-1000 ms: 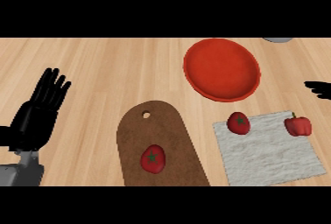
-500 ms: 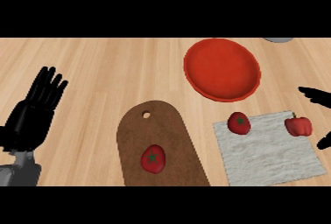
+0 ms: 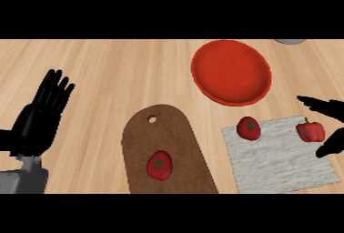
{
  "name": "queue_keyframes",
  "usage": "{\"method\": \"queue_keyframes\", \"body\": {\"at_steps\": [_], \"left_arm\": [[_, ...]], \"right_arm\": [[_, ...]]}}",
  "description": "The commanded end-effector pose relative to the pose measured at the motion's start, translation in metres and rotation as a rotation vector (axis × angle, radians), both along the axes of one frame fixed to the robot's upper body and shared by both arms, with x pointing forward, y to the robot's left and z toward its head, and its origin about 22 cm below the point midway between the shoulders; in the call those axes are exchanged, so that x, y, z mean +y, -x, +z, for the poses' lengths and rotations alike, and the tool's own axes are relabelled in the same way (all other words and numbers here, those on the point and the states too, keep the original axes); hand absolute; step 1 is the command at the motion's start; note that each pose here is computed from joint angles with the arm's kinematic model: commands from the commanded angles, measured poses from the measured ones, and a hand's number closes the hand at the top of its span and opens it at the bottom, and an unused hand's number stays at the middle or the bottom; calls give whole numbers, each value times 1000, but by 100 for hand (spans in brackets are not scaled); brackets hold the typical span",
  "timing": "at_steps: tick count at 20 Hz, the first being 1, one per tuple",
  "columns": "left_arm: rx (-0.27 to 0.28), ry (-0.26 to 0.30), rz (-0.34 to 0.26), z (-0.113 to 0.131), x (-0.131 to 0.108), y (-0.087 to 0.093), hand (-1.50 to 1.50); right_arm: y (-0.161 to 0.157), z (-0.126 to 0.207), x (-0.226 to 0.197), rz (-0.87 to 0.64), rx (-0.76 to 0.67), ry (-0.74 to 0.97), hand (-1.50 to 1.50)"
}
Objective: Pick the bell pepper from the placemat and place it in the bowl
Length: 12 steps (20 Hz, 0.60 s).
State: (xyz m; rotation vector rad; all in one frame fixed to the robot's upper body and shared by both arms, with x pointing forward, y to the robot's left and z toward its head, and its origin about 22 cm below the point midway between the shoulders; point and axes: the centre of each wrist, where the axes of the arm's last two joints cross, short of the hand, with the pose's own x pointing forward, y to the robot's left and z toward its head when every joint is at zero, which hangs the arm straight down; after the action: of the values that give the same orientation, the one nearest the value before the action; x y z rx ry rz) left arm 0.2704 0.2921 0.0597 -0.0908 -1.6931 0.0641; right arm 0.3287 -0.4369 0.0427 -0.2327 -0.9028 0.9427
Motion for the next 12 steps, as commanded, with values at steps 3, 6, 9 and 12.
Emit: {"method": "queue_keyframes", "body": {"at_steps": [3,6,9,12], "left_arm": [[8,34,-24,-8,-1,1,0],[-1,-2,-6,5,-15,-8,0],[-2,5,-10,-2,15,2,0],[0,-23,1,5,-3,1,0]], "right_arm": [[-13,-11,20,15,34,18,-150],[-5,-10,4,45,42,33,150],[-5,-17,11,142,-20,88,150],[-6,-15,31,173,-70,115,150]]}}
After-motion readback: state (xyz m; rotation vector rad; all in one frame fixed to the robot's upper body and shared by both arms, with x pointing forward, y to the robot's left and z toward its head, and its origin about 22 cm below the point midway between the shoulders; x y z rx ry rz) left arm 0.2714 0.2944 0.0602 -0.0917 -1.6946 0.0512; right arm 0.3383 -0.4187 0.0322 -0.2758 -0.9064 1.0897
